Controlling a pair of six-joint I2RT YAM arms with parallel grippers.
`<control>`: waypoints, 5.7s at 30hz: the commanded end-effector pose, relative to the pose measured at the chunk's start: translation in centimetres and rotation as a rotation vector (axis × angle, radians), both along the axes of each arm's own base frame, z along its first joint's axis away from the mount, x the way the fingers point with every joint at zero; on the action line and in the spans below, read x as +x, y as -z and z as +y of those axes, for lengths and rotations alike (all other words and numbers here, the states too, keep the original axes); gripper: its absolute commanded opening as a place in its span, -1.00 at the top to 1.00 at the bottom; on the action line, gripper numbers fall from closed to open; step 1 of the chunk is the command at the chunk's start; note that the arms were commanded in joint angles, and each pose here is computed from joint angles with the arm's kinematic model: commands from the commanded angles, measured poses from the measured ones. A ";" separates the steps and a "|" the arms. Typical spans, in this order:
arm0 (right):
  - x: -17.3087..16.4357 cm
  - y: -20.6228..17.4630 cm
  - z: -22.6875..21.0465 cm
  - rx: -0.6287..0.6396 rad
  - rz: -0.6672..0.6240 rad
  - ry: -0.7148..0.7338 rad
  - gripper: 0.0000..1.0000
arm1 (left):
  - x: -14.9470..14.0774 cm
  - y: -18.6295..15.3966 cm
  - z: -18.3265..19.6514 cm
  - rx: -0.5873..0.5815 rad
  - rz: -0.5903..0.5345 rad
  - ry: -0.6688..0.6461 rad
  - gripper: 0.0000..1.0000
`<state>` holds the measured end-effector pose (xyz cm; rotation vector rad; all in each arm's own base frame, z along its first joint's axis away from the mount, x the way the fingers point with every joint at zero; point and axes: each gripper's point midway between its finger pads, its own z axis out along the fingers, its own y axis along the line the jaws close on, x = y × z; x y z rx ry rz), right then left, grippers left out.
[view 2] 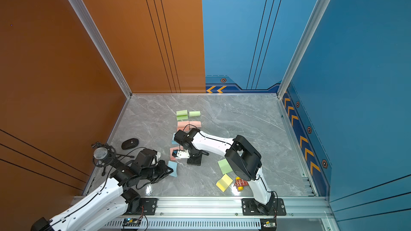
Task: Tear off pages from different memo pads
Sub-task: Place the paper at the center of the board, then place the memo pad at the center of the board, then move the memo pad to the center of the board, then pick up the memo pad from the center of the board.
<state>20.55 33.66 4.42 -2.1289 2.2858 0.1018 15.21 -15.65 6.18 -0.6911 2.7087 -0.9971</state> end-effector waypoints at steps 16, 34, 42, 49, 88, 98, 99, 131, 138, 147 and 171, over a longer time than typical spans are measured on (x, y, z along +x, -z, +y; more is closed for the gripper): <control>-5.1 -1.7 -1.6 0.122 0.263 0.073 0.25 | 0.2 -0.5 -1.0 0.049 0.012 0.057 1.00; 0.1 -8.8 -5.2 0.382 0.029 0.346 -0.07 | 2.0 0.4 -4.7 0.089 0.046 0.189 1.00; 3.1 -11.7 -7.1 0.470 -0.147 0.537 -1.00 | 2.3 1.8 -3.6 0.142 0.049 0.187 1.00; 9.3 -13.4 -15.2 0.535 -0.302 1.105 -1.00 | 2.1 2.4 -2.5 0.188 0.026 0.210 -0.92; 9.2 0.4 -14.0 0.499 0.157 1.577 -0.72 | 7.4 -10.1 -9.7 0.621 -0.495 0.533 -0.95; 9.2 -4.0 -12.2 0.634 0.030 1.579 -0.68 | 7.0 -8.9 -11.7 0.549 -0.495 0.612 -0.95; 9.2 -4.5 -13.2 0.632 -0.015 1.582 -0.69 | 6.8 -8.9 -12.4 0.528 -0.500 0.640 -0.95; 6.9 -8.2 -21.3 0.653 -0.195 1.575 -0.69 | 10.4 -0.2 -21.3 0.644 -0.505 1.096 0.33; 6.8 -8.2 -21.3 0.654 -0.187 1.568 -0.68 | 11.0 -0.3 -21.5 0.639 -0.505 1.085 0.37; 6.5 -8.0 -21.2 0.653 -0.177 1.567 -0.69 | 11.8 0.1 -21.6 0.648 -0.494 1.068 0.46; 6.2 -7.8 -21.2 0.657 -0.168 1.558 -0.69 | 12.1 1.6 -21.1 0.717 -0.473 1.045 0.45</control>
